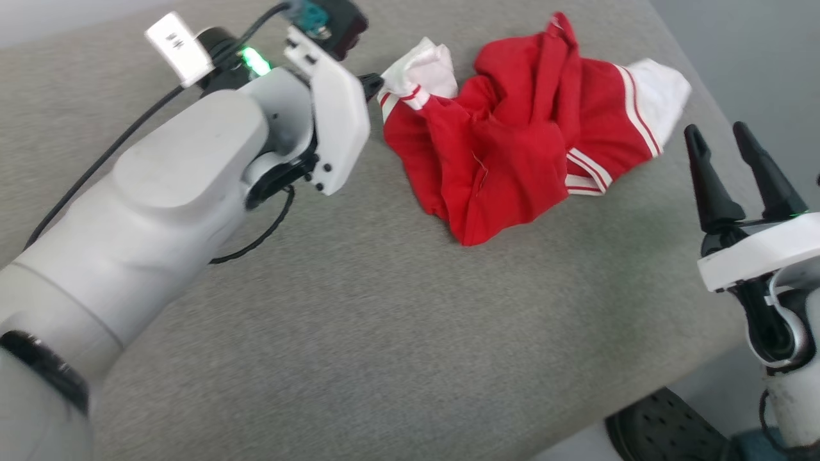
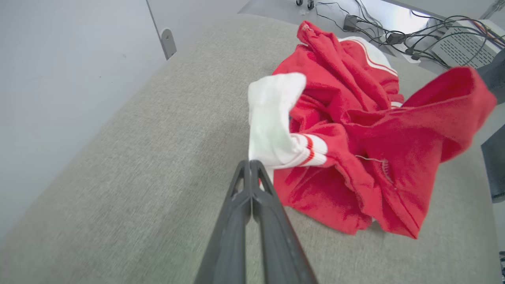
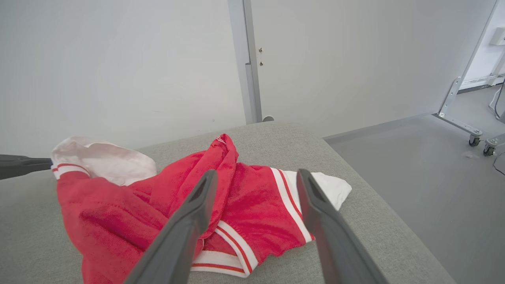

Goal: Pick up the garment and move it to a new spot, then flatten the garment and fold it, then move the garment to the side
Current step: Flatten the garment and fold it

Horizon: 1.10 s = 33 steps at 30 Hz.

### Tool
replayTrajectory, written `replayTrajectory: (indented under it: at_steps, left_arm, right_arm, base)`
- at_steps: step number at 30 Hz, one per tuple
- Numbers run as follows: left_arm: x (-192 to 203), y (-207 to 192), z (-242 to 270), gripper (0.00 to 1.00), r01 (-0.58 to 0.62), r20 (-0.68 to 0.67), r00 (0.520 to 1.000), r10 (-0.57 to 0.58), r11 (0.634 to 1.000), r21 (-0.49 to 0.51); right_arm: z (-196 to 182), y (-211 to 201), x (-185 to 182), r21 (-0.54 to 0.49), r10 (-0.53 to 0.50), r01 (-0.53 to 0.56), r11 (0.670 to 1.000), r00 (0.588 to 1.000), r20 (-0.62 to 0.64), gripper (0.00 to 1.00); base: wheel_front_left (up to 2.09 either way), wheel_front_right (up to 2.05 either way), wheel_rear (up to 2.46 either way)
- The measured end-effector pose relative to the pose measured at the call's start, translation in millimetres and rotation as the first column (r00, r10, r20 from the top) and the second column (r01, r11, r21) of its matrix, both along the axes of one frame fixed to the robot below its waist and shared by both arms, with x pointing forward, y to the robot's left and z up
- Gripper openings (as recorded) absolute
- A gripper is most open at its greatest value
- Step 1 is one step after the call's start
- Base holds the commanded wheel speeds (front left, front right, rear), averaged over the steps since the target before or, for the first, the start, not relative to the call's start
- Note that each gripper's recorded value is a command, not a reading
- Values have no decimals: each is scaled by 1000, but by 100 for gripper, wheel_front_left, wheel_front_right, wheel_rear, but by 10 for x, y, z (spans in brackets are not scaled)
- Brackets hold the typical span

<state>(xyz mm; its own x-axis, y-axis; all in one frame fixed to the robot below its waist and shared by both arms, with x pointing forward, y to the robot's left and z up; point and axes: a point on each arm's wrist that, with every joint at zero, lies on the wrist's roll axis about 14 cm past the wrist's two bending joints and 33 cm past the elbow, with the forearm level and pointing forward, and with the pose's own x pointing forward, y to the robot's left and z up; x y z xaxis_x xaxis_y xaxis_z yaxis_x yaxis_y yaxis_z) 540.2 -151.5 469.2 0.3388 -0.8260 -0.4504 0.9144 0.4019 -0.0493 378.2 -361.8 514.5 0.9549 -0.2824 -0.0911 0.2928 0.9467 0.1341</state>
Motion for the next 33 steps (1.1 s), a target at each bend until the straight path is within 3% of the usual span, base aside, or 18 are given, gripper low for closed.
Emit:
replayTrajectory:
  at_steps: [6,10,17,23,26,30,32,33]
  left_arm:
    - [112,643,-11,0,-147,-12,989,147,989,-29]
    - [116,1167,-113,0,-277,-49,960,274,960,-52]
    - [-32,2173,-420,0,-534,-148,841,521,843,-68]
    - [-221,2844,-692,0,-695,-209,708,675,717,-40]
    - [-281,2988,-767,0,-729,-222,672,707,684,-32]
    - [-309,3077,-793,0,-735,-202,666,718,678,-17]
    - [-290,3098,-767,63,-723,-174,682,711,691,-9]
    - [-256,3134,-735,100,-716,-148,691,708,698,-4]
  right_arm:
    - [88,166,140,-6,68,-68,998,998,8,100]
    - [146,322,246,-2,121,-121,993,993,16,100]
    - [244,558,396,-3,195,-195,981,981,23,100]
    - [303,713,508,-13,243,-243,970,970,23,100]
    - [316,741,544,-16,253,-253,967,967,18,100]
    - [327,787,577,-17,267,-266,964,964,14,100]
    - [328,808,586,-17,272,-272,962,962,11,100]
    - [327,817,591,-18,275,-274,961,962,11,100]
  base:
    - [0,0,0]
    - [0,0,0]
    - [0,0,0]
    - [0,0,0]
    - [0,0,0]
    - [0,0,0]
    - [0,0,0]
    - [0,0,0]
